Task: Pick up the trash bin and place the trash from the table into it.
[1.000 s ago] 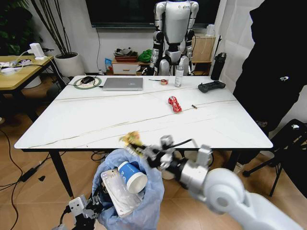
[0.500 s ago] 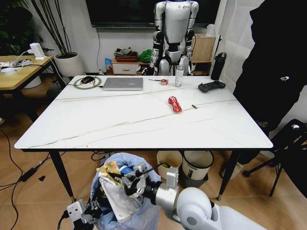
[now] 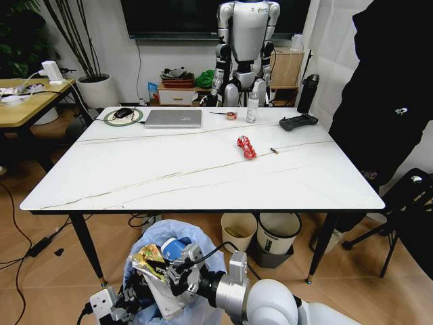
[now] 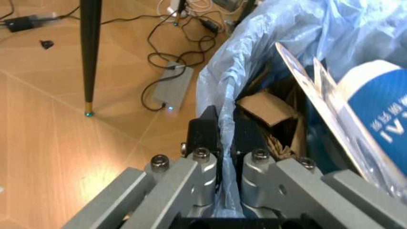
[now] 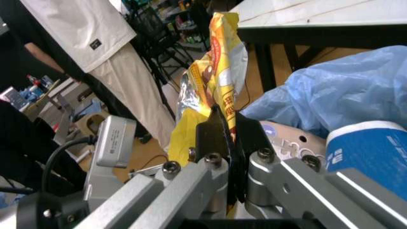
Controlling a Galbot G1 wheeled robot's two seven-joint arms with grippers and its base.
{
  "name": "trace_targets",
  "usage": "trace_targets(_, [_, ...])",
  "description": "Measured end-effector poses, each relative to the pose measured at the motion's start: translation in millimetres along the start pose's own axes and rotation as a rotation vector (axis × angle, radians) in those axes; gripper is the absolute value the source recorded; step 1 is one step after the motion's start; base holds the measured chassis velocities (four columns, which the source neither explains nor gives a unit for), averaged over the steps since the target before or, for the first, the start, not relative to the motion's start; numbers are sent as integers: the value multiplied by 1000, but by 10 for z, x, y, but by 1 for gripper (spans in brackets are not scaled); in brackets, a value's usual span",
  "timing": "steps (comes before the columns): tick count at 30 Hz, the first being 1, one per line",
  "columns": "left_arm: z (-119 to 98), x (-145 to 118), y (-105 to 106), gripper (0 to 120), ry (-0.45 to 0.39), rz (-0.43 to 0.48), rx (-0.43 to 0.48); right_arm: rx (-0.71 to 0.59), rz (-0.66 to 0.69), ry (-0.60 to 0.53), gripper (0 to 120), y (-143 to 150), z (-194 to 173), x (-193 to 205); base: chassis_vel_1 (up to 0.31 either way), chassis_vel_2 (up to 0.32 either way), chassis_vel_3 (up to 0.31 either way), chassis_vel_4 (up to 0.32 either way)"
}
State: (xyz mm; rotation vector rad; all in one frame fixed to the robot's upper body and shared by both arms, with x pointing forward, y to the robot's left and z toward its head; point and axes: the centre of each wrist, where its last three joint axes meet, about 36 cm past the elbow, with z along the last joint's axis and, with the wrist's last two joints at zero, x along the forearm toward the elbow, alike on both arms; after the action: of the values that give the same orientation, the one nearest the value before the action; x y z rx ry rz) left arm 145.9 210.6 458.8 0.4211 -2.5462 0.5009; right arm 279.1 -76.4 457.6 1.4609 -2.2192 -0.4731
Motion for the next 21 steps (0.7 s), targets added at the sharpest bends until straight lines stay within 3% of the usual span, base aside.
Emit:
trace_targets(19, [-33, 24, -26, 0, -16, 1, 8, -15, 53, 33, 0, 116, 162, -93, 0, 0, 0, 0])
trace_targets(21, [-37, 20, -27, 0, -17, 3, 10, -12, 55, 33, 7, 110, 164, -90, 0, 0, 0, 0])
